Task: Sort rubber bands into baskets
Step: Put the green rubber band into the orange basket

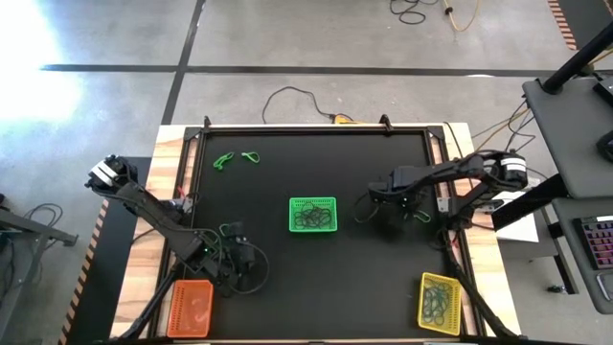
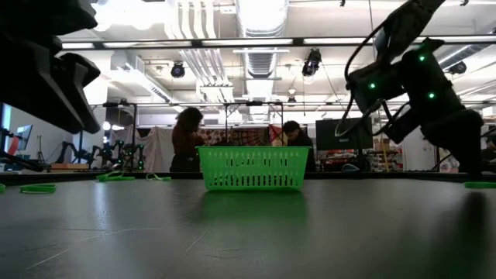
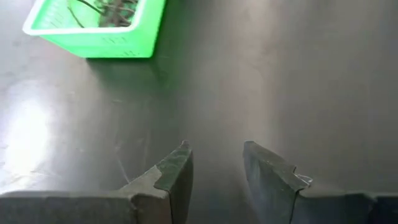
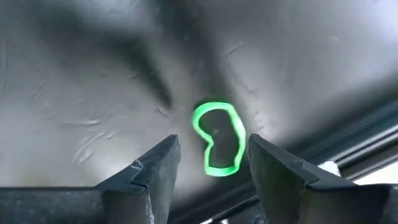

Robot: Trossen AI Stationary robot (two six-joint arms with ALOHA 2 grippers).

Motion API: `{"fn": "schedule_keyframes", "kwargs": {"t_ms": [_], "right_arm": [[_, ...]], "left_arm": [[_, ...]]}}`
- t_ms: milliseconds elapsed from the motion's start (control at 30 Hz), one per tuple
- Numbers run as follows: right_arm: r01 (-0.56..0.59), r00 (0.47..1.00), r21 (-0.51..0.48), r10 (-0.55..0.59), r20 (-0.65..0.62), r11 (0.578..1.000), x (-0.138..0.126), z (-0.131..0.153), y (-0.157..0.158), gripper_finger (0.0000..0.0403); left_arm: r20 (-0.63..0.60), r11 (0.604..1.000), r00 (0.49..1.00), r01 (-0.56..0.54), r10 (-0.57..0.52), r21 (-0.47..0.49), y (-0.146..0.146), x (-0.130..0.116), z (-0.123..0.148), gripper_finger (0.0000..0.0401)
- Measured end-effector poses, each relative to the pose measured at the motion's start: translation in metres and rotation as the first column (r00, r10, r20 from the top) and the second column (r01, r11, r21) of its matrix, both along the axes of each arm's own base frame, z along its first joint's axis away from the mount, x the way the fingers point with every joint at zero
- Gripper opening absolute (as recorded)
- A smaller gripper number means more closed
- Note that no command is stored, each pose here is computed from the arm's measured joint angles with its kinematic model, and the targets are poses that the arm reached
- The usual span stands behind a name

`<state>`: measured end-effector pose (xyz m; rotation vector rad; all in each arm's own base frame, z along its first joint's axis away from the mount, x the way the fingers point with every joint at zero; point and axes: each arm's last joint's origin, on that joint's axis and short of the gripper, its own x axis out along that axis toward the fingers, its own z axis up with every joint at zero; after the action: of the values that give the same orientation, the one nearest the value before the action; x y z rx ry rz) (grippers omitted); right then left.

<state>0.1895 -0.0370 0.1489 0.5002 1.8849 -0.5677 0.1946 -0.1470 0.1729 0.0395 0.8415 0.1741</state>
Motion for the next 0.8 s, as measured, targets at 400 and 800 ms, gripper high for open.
{"fn": "schedule_keyframes", "kwargs": {"t_ms": [400,800], "right_arm": [[-0.008,0.997,0.048,0.012,-0.079,0.999,-0.025,-0.023,0.004,0.0151],[-0.032,0.999,0.079,0.032,0.009,0.996,-0.018,-0.027,0.003,0.0026]], "left_arm": [[0.012,0.998,1.000,0.002,-0.003,0.064,0.000,-0.003,0.001,0.0126],[0.053,0.980,0.996,0.055,-0.067,0.192,-0.003,0.003,0.014,0.0126]]}}
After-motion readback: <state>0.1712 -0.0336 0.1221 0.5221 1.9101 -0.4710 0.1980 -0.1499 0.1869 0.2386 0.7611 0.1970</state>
